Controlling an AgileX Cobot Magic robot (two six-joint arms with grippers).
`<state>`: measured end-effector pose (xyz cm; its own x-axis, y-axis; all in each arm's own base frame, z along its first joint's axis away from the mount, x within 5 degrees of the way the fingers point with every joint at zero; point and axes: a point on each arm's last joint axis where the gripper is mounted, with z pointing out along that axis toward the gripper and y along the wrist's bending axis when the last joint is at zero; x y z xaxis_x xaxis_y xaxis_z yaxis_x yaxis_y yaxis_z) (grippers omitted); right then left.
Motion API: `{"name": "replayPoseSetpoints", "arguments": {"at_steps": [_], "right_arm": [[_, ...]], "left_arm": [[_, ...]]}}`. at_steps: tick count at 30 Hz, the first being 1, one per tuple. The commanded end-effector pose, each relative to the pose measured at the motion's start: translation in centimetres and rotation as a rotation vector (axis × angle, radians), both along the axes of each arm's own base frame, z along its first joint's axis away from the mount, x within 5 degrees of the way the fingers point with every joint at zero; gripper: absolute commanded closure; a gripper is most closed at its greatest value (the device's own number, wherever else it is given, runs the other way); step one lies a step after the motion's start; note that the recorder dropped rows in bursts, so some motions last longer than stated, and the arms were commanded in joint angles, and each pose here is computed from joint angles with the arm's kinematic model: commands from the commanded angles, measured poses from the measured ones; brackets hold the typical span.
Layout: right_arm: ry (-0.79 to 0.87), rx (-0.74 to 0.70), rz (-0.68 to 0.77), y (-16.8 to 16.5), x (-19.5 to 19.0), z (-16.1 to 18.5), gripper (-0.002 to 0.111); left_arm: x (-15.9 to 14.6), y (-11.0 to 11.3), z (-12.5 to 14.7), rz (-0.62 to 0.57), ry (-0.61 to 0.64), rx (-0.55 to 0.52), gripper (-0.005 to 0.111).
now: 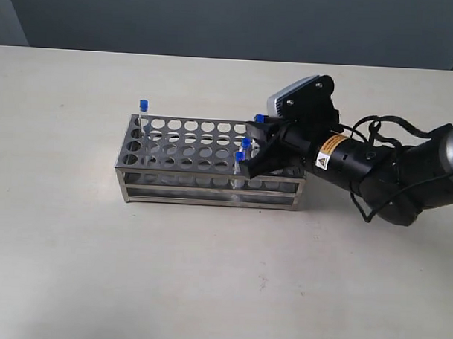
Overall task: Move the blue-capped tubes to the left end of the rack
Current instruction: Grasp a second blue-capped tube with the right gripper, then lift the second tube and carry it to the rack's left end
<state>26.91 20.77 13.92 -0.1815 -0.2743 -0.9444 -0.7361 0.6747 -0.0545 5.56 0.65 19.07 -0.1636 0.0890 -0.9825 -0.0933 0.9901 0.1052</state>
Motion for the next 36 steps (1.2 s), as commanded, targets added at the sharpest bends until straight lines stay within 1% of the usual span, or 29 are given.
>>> {"name": "replayPoseSetpoints", "arguments": {"at_steps": [1,6,8,11,15,20,26,31,36], "right_arm": [[-0.131,0.008,0.018,-0.2,-0.2,4.1,0.108],[-0.207,-0.002,0.031,0.0,-0.1,7.9,0.108],[-0.227,0.026,0.059,0.6,0.0,9.1,0.108],[-0.241,0.059,0.113,2.1,-0.1,10.2,0.108],[-0.245,0.095,0.202,5.1,-0.6,10.9,0.108],[-0.247,0.114,0.287,9.0,-1.2,10.6,0.108],[-0.209,0.067,0.339,13.0,-1.5,9.1,0.108],[-0.179,0.028,0.357,14.8,-1.7,7.9,0.108],[-0.148,-0.002,0.356,15.2,-1.3,6.2,0.108]], "left_arm": [[0.0,0.0,0.2,-0.004,-0.01,0.002,0.106],[0.0,0.0,0.2,-0.004,-0.01,0.002,0.106],[0.0,0.0,0.2,-0.004,-0.01,0.002,0.106],[0.0,0.0,0.2,-0.004,-0.01,0.002,0.106],[0.0,0.0,0.2,-0.004,-0.01,0.002,0.106],[0.0,0.0,0.2,-0.004,-0.01,0.002,0.106],[0.0,0.0,0.2,-0.004,-0.01,0.002,0.106],[0.0,0.0,0.2,-0.004,-0.01,0.002,0.106],[0.0,0.0,0.2,-0.004,-0.01,0.002,0.106]]}}
